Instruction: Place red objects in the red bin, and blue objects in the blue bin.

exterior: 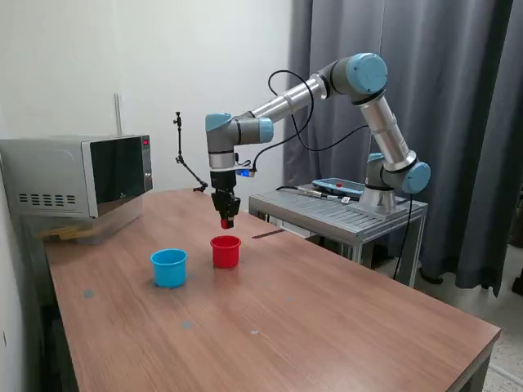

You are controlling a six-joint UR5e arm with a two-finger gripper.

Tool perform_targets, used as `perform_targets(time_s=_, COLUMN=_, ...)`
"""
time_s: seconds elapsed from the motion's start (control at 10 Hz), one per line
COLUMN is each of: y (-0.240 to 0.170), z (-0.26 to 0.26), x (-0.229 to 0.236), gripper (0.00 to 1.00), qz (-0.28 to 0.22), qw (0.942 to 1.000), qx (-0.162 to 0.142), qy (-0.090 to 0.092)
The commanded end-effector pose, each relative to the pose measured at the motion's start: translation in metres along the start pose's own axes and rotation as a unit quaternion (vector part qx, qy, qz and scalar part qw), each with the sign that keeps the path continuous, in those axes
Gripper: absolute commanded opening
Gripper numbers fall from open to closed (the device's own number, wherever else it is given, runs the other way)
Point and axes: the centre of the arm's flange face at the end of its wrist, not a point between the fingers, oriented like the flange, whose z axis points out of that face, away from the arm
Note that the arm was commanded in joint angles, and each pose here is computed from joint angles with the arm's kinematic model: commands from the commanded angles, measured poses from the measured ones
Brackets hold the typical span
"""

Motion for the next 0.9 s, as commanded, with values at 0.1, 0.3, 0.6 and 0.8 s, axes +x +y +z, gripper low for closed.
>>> perform_targets(time_s=0.1, y=0.005, z=-0.003, x=0.0, gripper=1.0, qz=0.006, qw=0.9998, qx=-0.02, qy=0.005)
perform_targets(time_s=0.3, y=0.008, z=-0.006, x=0.0, gripper=1.0, qz=0.004, qw=0.9996, qx=-0.027, qy=0.007)
perform_targets(time_s=0.6, y=0.008, z=-0.008, x=0.005, gripper=1.0, qz=0.002, qw=0.9997, qx=-0.023, qy=0.002)
perform_targets(time_s=0.8, y=0.002, z=-0.034, x=0.012, gripper=1.0, qz=-0.001, qw=0.9992, qx=-0.039, qy=-0.002)
